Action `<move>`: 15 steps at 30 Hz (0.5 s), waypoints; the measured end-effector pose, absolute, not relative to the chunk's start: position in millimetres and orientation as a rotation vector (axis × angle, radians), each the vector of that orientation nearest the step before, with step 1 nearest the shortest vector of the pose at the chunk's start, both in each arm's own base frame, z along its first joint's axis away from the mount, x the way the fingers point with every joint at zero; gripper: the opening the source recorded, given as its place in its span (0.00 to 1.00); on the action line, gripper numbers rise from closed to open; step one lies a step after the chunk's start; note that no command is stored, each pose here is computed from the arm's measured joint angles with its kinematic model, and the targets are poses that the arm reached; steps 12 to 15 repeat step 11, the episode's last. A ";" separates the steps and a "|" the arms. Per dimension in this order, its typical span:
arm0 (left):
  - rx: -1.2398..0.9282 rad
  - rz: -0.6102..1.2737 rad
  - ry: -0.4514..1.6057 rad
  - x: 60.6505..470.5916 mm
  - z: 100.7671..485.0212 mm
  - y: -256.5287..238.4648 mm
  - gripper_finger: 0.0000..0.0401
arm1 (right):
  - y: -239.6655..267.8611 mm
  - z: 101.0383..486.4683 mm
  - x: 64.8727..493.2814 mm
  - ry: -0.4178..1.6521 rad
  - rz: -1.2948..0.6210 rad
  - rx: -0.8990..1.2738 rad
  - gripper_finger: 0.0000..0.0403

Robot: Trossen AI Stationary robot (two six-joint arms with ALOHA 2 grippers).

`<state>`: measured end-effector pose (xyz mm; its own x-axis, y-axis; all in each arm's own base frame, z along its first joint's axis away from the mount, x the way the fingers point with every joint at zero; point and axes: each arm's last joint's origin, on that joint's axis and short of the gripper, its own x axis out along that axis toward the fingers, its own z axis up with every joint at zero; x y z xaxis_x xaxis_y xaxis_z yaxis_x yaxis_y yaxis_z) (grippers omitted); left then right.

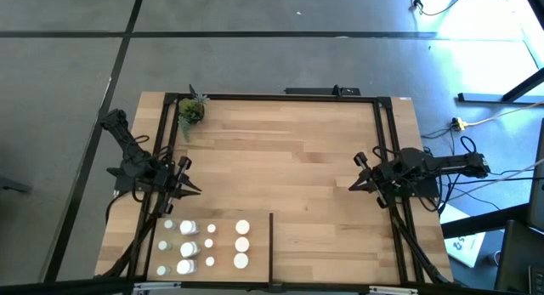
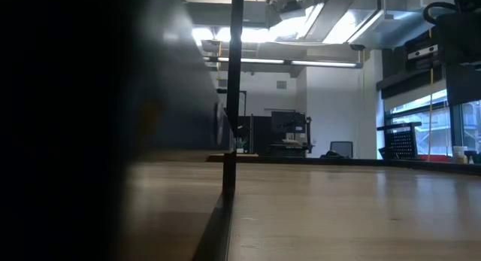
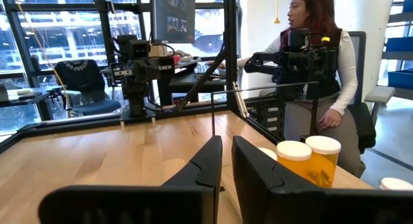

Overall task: Pick and place medicine bottles onto shelf by color
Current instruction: Return to Home Position

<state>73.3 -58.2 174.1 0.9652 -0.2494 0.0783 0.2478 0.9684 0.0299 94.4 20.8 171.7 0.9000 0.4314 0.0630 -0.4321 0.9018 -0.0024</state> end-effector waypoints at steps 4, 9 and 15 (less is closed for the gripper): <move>0.020 -0.251 -0.082 73.3 174.1 -58.2 0.06 | 20.8 171.7 94.4 -0.062 0.447 0.012 0.02; 0.020 -0.252 -0.082 73.3 174.1 -58.2 0.04 | 20.8 171.7 94.4 -0.062 0.447 0.012 0.02; 0.020 -0.252 -0.082 73.3 174.1 -58.3 0.03 | 20.8 171.6 94.4 -0.062 0.447 0.012 0.02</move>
